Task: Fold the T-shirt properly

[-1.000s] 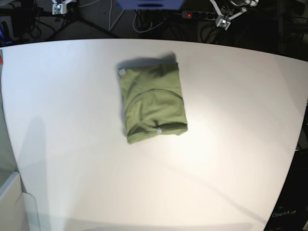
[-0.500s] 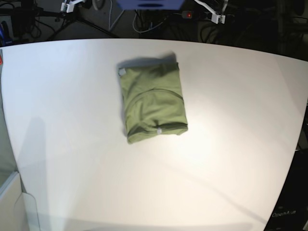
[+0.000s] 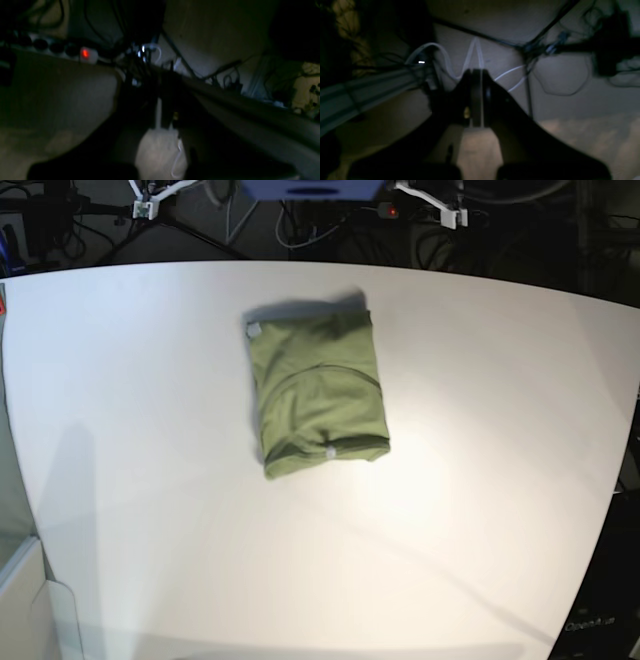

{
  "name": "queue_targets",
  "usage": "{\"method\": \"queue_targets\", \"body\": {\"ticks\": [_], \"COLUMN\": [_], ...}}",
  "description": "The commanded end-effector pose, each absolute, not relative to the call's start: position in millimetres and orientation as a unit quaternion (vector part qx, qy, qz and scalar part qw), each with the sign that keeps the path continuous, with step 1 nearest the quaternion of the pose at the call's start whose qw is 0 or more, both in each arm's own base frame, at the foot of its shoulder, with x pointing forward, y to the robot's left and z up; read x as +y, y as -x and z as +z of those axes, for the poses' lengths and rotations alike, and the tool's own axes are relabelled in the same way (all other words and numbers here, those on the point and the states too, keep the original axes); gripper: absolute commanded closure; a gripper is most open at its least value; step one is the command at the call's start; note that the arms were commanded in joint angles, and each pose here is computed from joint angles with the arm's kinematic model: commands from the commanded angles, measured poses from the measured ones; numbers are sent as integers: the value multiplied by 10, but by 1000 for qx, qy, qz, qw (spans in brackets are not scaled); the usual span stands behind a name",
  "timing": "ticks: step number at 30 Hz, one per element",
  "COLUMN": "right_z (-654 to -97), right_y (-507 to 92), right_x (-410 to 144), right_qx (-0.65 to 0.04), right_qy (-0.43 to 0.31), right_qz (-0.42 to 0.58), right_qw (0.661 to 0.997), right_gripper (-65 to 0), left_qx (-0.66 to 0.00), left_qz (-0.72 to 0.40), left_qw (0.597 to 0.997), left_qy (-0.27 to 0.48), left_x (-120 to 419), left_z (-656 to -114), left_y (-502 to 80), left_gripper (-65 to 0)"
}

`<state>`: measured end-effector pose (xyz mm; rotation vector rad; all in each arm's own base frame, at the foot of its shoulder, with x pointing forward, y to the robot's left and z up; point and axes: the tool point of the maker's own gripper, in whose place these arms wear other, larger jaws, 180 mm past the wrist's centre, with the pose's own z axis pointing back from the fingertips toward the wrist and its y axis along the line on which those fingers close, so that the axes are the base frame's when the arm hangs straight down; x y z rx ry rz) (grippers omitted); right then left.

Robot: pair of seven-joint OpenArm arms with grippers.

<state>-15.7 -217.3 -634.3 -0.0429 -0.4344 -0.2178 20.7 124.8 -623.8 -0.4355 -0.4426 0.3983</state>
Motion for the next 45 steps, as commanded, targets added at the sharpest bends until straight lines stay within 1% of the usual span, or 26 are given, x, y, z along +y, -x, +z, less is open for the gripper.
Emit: {"method": "queue_targets", "body": {"ticks": [1, 4, 8, 11, 13, 16, 19, 22, 29, 38, 45], "right_z": [-6362, -6444, -6493, -6512, -6528, -6552, -6569, -6579, -6584, -6593, -6591], "right_y": [176, 141, 72, 29, 3, 54, 48, 84, 34, 50, 46], "right_x": [-2132, -2044, -2041, -2070, -2101, -2099, -2054, -2057, -2050, -1969, -1968], "right_qx": [-207, -174, -148, -131, -114, -87, -74, -57, -55, -55, -58], "right_qy": [24, 44, 80, 97, 106, 107, 103, 103, 103, 97, 96], "right_qz": [-94, -40, 3, 22, 31, 34, 39, 43, 40, 39, 40], "right_qw": [974, 983, 986, 986, 987, 990, 991, 992, 992, 993, 993], "right_gripper": [0, 0, 0, 0, -1, -1, -1, -1, -1, -1, -1], "left_qx": [-224, -218, -185, -177, -176, -144, -96, -71, -62, -59, -67], "left_qz": [193, 175, 89, 44, 40, 47, 36, 27, 23, 24, 23], "left_qw": [931, 936, 965, 972, 973, 979, 985, 990, 996, 997, 996], "left_qy": [213, 214, 163, 150, 143, 139, 137, 121, 54, 47, 47], "left_x": [1318, 1302, 1333, 1296, 1303, 1229, 1214, 1264, 1493, 1505, 1509], "left_z": [-6219, -6242, -6371, -6407, -6422, -6477, -6530, -6565, -6613, -6618, -6615], "left_y": [-250, -305, -173, -160, -187, -131, -88, -132, -120, -95, -184], "left_gripper": [-26, -26, -26, -26, -26, -26, -27, -27, -29, -31, -31]}}
